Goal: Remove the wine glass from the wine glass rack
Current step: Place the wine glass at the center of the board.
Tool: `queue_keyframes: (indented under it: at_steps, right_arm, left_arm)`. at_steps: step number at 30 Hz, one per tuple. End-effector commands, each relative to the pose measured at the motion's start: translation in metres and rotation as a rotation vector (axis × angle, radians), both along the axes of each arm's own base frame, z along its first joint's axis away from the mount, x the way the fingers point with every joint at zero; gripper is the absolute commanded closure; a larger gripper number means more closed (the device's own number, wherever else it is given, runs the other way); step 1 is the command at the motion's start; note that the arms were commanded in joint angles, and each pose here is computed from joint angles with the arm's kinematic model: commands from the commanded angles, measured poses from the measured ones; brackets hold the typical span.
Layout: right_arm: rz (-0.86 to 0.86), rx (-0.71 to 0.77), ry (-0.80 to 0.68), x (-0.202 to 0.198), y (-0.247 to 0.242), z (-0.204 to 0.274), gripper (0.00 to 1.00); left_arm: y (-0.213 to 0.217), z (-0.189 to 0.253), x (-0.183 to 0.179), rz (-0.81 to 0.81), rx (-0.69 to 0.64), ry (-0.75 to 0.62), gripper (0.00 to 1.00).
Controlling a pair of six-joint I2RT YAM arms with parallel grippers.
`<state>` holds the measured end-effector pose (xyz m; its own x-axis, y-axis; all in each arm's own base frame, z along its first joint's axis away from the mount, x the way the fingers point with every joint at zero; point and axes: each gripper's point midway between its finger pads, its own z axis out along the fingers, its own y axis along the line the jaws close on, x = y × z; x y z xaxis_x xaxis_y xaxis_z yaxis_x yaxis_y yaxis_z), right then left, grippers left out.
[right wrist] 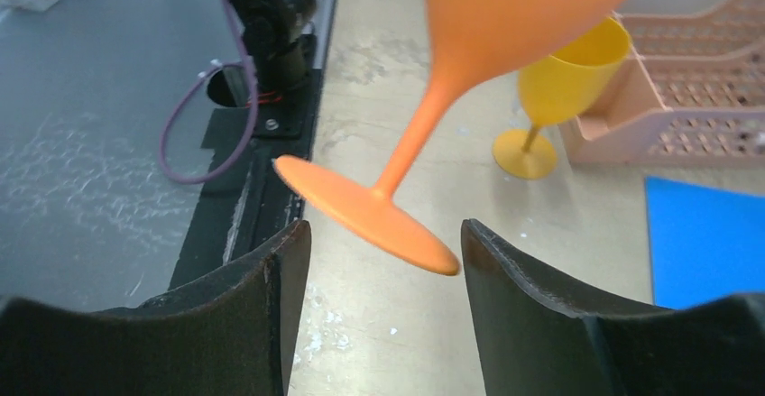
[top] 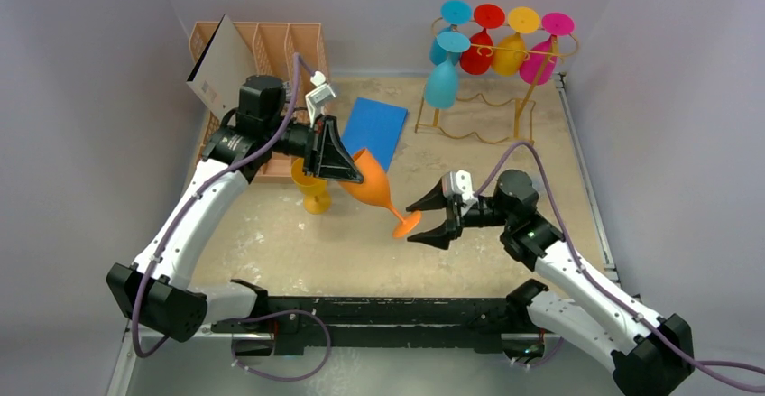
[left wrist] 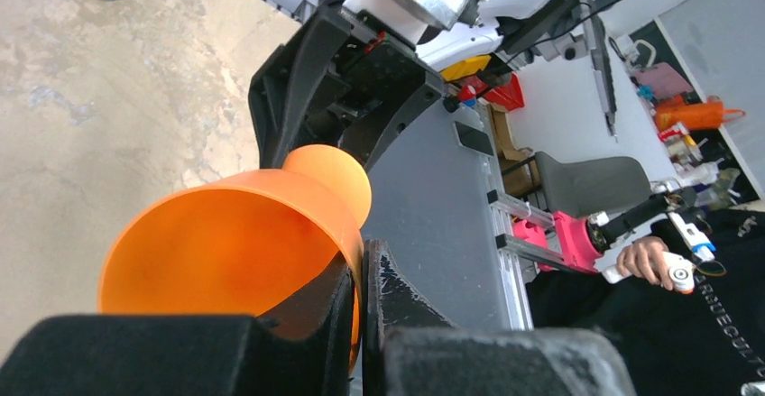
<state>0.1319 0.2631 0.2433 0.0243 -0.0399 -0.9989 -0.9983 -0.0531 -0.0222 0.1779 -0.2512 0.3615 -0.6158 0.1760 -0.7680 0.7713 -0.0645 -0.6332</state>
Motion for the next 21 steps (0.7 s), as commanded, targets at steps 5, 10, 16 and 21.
queue_keyframes:
  at_steps: [5, 10, 16, 21]
  right_arm:
    - [-0.305, -0.123, 0.020, 0.046, -0.016, 0.010, 0.33]
    - [-0.440, -0.147, 0.038, 0.066, -0.024, 0.005, 0.30]
    - [-0.553, -0.239, 0.029, 0.079, -0.042, 0.004, 0.19]
    - [-0.804, -0.245, 0.178, 0.105, -0.062, 0.004, 0.12]
  left_arm:
    - [0.010, 0.006, 0.003, 0.132, 0.079, -0.139, 1.00]
    - [0.015, -0.007, 0.019, 0.245, 0.161, -0.137, 1.00]
    - [0.018, -0.013, 0.045, 0.361, 0.212, -0.176, 1.00]
    - [0.013, -0.026, 0.066, 0.416, 0.255, -0.160, 1.00]
